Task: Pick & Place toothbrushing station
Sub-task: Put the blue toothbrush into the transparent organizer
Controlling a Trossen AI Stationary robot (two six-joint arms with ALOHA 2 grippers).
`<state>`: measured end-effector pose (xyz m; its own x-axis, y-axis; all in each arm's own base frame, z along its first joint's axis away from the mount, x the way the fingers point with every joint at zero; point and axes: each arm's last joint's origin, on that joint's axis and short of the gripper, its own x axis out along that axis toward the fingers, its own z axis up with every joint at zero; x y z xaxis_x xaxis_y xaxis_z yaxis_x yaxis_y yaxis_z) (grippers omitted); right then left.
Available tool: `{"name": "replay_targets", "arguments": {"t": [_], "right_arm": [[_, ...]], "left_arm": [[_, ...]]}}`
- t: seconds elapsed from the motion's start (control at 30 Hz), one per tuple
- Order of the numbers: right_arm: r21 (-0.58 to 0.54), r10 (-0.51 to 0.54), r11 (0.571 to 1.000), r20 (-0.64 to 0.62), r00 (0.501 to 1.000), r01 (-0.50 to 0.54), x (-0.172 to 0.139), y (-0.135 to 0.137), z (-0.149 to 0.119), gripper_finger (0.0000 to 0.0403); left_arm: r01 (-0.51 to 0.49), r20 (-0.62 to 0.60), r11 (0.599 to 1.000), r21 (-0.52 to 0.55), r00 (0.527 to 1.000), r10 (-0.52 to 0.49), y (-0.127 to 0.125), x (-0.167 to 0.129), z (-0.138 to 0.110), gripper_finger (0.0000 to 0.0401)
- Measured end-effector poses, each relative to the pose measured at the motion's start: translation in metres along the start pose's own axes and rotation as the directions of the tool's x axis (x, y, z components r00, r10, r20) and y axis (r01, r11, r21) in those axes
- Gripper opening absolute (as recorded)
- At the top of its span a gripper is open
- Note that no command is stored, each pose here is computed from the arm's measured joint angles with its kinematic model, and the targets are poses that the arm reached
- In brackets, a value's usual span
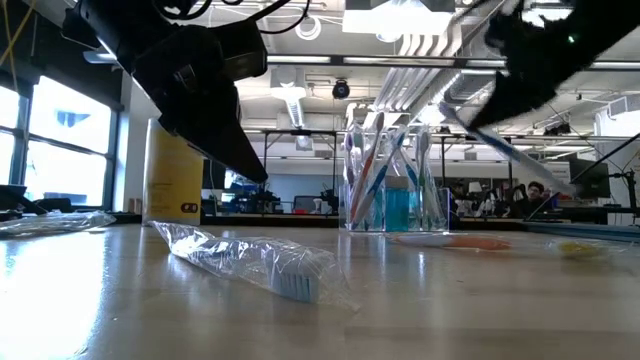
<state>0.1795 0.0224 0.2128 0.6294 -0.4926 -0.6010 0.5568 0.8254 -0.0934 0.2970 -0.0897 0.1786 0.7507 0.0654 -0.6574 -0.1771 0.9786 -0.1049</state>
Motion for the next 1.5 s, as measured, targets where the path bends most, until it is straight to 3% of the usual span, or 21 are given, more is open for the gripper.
{"name": "replay_targets", "arguments": {"t": [0.1, 0.2, 0.47, 0.6, 0.87, 1.07, 1.33, 1.5], "right_arm": [[-0.055, -0.005, 0.998, 0.221, 0.975, 0.018, -0.002, 0.007, 0.013, 0.0005], [-0.078, -0.018, 0.996, 0.364, 0.931, 0.049, 0.001, 0.008, 0.020, 0.0005], [0.000, -0.138, 0.986, 0.548, 0.825, 0.165, 0.016, -0.015, 0.020, 0.0005], [0.003, -0.102, 0.992, 0.638, 0.763, 0.130, 0.021, -0.031, 0.024, 0.0005], [0.052, -0.133, 0.990, 0.672, 0.729, 0.133, 0.035, -0.065, 0.035, 0.0005], [0.067, -0.075, 0.997, 0.708, 0.702, 0.039, 0.040, -0.089, 0.040, 0.0005], [0.115, -0.082, 0.993, 0.705, 0.704, 0.001, 0.063, -0.107, 0.039, 0.0005], [0.140, -0.103, 0.990, 0.672, 0.733, 0.011, 0.088, -0.108, 0.031, 0.0005]], "left_arm": [[0.003, 0.006, 1.000, -0.002, 1.000, -0.003, 0.000, 0.000, 0.001, 0.0000], [0.008, 0.005, 1.000, 0.003, 1.000, -0.008, -0.003, -0.001, -0.001, 0.0000], [0.032, 0.001, 0.998, 0.049, 0.999, -0.032, -0.011, -0.004, -0.004, 0.0000], [0.031, 0.002, 0.999, 0.043, 1.000, -0.031, -0.011, -0.004, -0.004, 0.0000], [0.033, 0.019, 0.999, 0.030, 0.999, -0.033, -0.011, -0.004, -0.003, 0.0000], [0.034, 0.018, 0.998, -0.050, 0.999, -0.033, -0.011, -0.004, -0.003, 0.0000], [0.039, 0.016, 0.989, -0.144, 0.999, -0.037, -0.012, -0.004, -0.003, 0.0000], [0.046, 0.014, 0.988, -0.148, 0.999, -0.044, -0.014, -0.004, -0.004, 0.0000]]}}
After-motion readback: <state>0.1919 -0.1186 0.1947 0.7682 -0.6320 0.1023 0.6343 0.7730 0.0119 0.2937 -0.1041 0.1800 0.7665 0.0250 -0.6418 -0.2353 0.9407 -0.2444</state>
